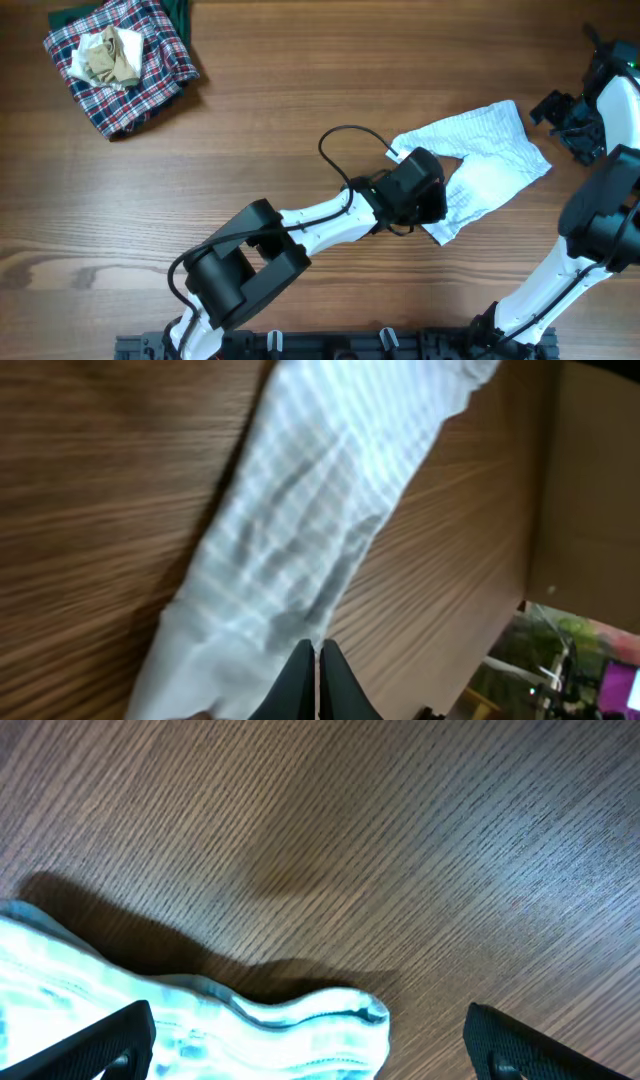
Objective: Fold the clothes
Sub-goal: 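Grasp the garment's left sleeve with the left gripper and drag it left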
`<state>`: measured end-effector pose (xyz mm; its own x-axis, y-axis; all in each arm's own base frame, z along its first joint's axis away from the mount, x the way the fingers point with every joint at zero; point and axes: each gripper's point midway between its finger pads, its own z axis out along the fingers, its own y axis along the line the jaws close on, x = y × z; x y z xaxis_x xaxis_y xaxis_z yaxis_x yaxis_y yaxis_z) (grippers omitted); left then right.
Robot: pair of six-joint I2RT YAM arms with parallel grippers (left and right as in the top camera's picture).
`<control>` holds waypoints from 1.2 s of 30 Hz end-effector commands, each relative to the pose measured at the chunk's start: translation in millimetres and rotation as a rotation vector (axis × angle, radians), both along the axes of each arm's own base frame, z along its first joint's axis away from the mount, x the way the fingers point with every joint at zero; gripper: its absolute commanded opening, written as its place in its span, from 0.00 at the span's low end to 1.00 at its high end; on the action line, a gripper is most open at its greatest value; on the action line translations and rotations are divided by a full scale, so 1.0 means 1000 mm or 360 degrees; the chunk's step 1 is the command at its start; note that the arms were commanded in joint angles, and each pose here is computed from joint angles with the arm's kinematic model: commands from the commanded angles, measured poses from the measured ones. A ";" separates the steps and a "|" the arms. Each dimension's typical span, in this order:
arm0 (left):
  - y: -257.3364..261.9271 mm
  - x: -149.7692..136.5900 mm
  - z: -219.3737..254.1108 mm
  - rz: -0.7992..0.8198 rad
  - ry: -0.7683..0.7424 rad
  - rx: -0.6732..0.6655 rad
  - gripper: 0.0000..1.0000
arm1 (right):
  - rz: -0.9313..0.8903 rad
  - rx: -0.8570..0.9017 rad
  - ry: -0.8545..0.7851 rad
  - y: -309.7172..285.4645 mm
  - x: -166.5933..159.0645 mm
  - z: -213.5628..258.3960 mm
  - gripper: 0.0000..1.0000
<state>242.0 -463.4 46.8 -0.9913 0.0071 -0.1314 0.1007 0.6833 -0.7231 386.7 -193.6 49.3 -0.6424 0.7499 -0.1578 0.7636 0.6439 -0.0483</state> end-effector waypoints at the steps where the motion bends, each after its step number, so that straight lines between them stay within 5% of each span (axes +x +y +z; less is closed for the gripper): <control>1: 0.006 0.000 -0.012 0.0076 0.0079 0.0076 0.04 | 0.0012 0.0000 -0.0034 -0.001 0.006 0.002 1.00; 20: 0.016 -0.005 -0.045 0.0102 0.0369 0.0095 0.04 | -0.0008 0.0061 -0.0138 0.004 0.020 0.003 1.00; 36: 0.154 0.075 -0.077 0.0584 0.0690 0.0399 0.04 | -0.0003 0.0067 -0.0123 0.005 0.018 0.003 1.00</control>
